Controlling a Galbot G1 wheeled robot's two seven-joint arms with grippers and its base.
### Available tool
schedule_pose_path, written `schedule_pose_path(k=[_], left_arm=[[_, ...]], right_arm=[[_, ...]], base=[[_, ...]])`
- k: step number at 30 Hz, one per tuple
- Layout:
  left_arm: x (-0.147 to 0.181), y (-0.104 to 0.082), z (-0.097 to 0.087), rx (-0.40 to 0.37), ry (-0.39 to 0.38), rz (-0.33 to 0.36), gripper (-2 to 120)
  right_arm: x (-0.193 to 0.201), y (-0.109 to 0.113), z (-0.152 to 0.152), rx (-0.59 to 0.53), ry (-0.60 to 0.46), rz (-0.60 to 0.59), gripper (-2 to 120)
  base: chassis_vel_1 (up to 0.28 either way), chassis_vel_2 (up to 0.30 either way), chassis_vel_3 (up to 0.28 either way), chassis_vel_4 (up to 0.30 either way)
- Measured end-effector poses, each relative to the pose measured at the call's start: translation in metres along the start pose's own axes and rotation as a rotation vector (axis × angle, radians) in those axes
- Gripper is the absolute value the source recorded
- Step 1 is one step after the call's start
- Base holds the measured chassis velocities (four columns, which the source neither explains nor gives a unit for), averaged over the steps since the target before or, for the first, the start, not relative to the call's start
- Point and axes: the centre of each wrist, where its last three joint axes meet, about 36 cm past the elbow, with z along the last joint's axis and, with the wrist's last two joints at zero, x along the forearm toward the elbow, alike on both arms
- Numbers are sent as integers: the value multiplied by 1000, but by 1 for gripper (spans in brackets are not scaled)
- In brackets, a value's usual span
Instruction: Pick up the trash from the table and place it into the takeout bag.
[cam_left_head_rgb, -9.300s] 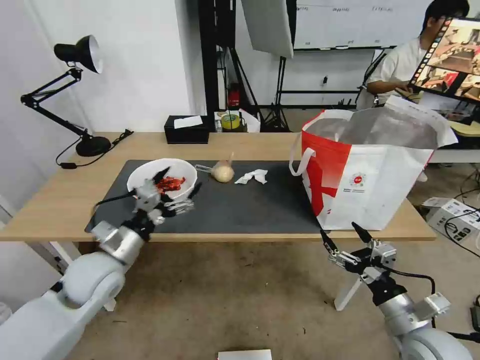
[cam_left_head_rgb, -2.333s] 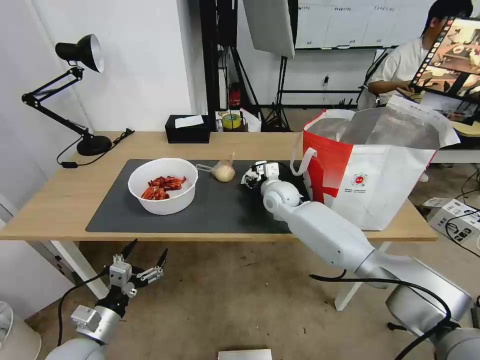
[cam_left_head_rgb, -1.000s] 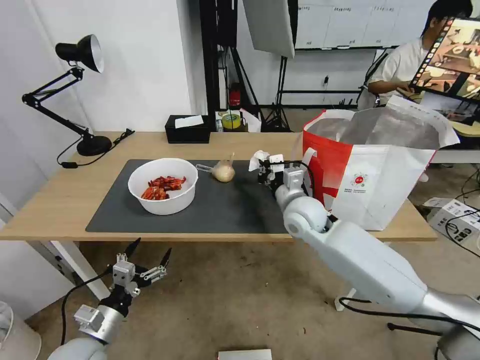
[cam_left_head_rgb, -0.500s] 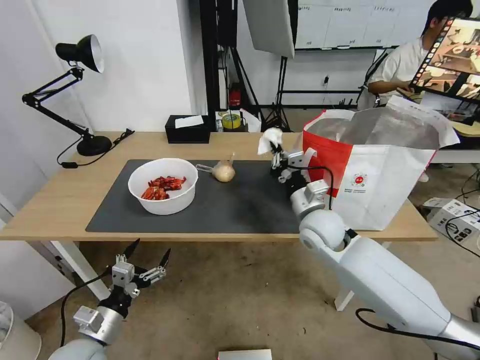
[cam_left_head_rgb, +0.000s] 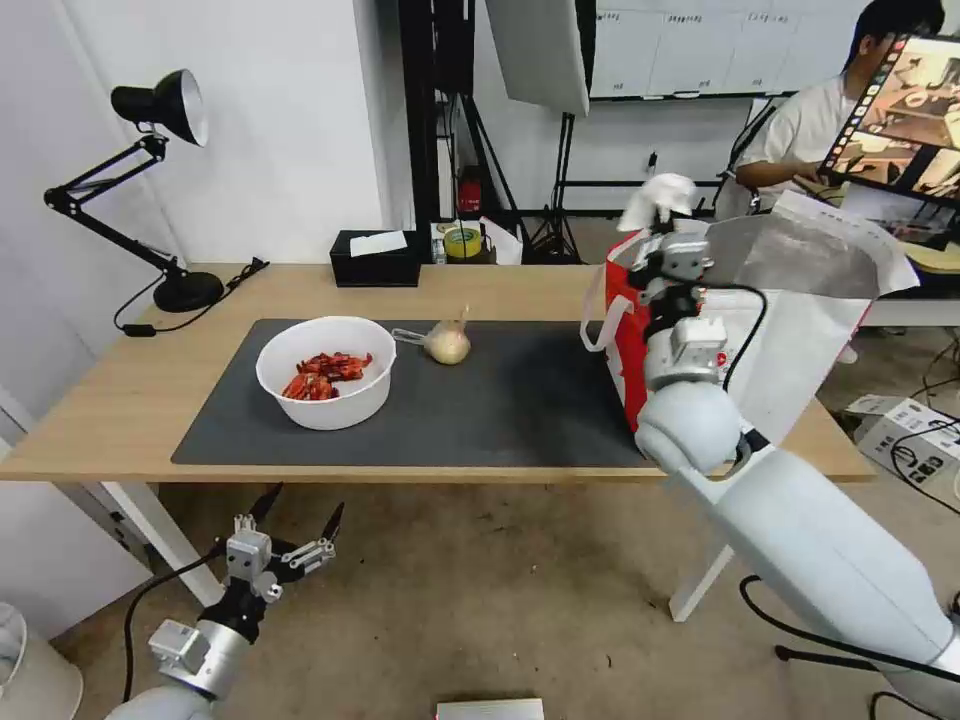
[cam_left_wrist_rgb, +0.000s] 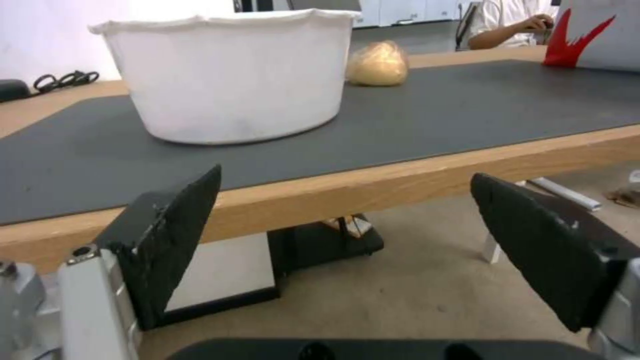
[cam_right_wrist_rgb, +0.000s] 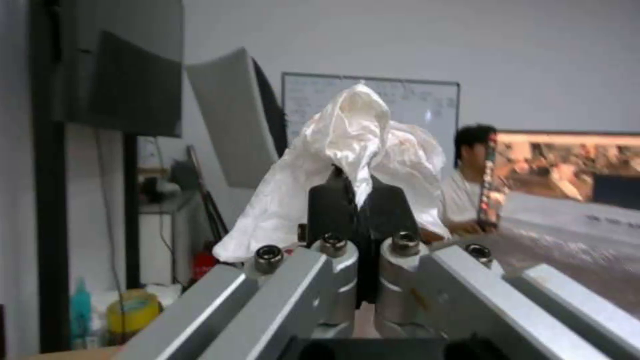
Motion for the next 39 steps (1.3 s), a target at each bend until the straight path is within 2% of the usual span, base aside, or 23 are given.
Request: schedule_pose_path(k=[12, 15, 16, 19, 20, 23, 24, 27, 28, 31, 36, 38, 39], left_arm=[[5, -7, -7, -8, 20, 19, 100], [6, -6, -8, -12, 28, 24, 100], [6, -6, -8, -12, 28, 24, 100], [9, -3, -11, -21, 36, 29, 100], [9, -3, -11, -21, 36, 29, 100], [9, 0, -13, -26, 37, 28, 100], [9, 0, -13, -26, 37, 28, 100], [9, 0, -13, -25, 37, 28, 100], [9, 0, -13, -25, 37, 28, 100], [9, 0, -13, -25, 37, 28, 100], [8, 0, -13, -25, 35, 29, 100], [7, 0, -13, -26, 34, 29, 100], [7, 0, -13, -26, 33, 29, 100]], right_arm=[[0, -3, -9, -38, 80, 43, 2], [2, -5, -10, -19, 89, 26, 17], [2, -5, -10, -19, 89, 26, 17], [0, -5, -11, -17, 90, 24, 32], [0, -5, -11, -17, 90, 24, 32], [0, -4, -10, -22, 102, 21, 45], [0, -4, -10, -22, 102, 21, 45], [-1, -2, -9, -25, 109, 19, 60], [-1, -2, -9, -25, 109, 19, 60], [0, -2, -8, -26, 114, 14, 76], [0, -2, -8, -26, 118, 12, 87], [0, -3, -9, -26, 119, 11, 97], [0, -3, -9, -26, 119, 10, 99]], base=[[0, 0, 0, 0], [0, 0, 0, 0], [0, 0, 0, 0], [0, 0, 0, 0], [0, 0, 0, 0], [0, 0, 0, 0], [0, 0, 0, 0], [0, 0, 0, 0], [0, 0, 0, 0], [0, 0, 0, 0], [0, 0, 0, 0], [0, 0, 0, 0], [0, 0, 0, 0]])
